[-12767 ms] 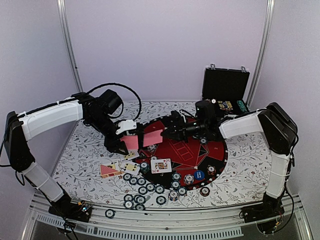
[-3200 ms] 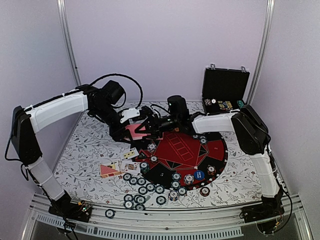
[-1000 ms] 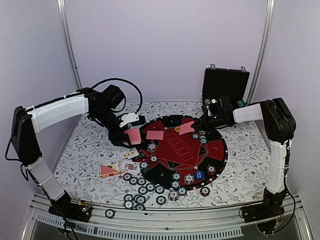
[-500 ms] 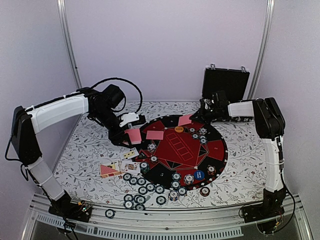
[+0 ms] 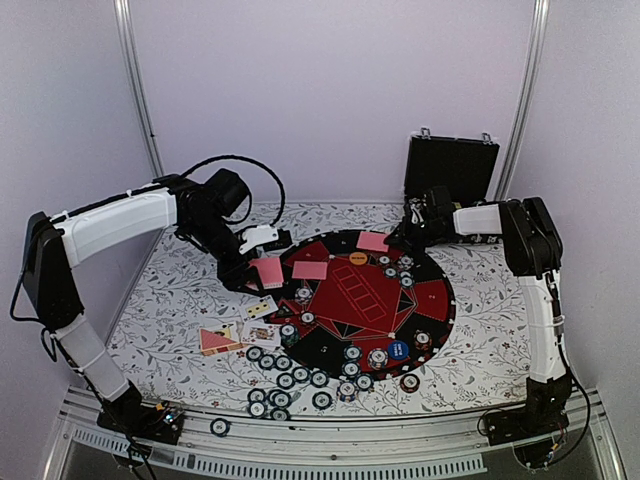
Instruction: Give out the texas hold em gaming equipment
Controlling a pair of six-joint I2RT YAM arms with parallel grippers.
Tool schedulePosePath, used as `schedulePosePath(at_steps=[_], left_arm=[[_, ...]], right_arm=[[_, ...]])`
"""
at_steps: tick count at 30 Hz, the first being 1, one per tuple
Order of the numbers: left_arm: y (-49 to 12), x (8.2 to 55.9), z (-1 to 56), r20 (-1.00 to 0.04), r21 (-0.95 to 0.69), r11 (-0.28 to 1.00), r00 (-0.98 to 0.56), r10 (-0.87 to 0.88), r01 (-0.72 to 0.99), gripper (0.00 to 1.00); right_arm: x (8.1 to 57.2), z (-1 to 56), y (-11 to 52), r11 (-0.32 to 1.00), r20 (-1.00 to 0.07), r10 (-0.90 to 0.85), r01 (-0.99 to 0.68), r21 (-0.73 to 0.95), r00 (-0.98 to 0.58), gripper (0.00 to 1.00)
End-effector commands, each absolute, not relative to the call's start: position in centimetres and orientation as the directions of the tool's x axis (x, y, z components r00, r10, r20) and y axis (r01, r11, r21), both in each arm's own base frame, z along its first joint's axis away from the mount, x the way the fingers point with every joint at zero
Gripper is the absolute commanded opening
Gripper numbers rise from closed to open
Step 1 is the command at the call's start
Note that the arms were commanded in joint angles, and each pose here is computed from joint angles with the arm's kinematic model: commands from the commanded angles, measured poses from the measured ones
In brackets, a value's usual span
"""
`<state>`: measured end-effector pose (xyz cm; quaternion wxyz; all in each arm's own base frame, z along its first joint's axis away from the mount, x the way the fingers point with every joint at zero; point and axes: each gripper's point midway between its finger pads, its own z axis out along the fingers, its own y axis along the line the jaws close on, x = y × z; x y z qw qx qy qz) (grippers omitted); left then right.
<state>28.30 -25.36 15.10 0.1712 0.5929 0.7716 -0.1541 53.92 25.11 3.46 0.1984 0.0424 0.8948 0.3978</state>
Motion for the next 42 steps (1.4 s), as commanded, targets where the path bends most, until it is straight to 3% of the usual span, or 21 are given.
schedulePosePath(at_steps=[1,5,13,20,24,33,42], left_arm=[[-26.0,28.2,16.2,-0.480,-0.028,0.229,-0.214,0.851,0.973,0.19],[-26.1,28.2,16.3,-0.483,-0.028,0.227,-0.212,0.850,0.973,0.19],[-26.2,28.4,16.5,-0.491,-0.021,0.229,-0.209,0.846,0.973,0.19],[-26.3,28.8,16.6,-0.492,-0.011,0.232,-0.208,0.846,0.973,0.19],[-26.3,29.0,16.7,-0.492,-0.002,0.236,-0.206,0.846,0.972,0.19],[-26.5,29.1,16.6,-0.497,-0.008,0.242,-0.214,0.841,0.970,0.19],[-26.9,29.2,16.9,-0.514,-0.011,0.242,-0.213,0.831,0.970,0.19]], right_arm=[[54.8,3.6,24.1,0.723,-0.360,0.233,-0.087,0.686,-0.904,0.30],[54.7,5.9,23.5,0.743,-0.409,0.229,-0.112,0.660,-0.884,0.44],[51.4,13.5,25.6,0.673,-0.485,0.205,-0.238,0.700,-0.850,0.50],[41.5,18.2,34.9,0.412,-0.473,0.042,-0.416,0.811,-0.880,0.63],[36.6,19.2,39.2,0.256,-0.414,-0.032,-0.408,0.876,-0.910,0.69],[31.3,18.9,45.5,0.103,-0.348,-0.185,-0.371,0.923,-0.919,0.73],[30.4,18.0,48.4,0.061,-0.328,-0.235,-0.351,0.935,-0.915,0.74]])
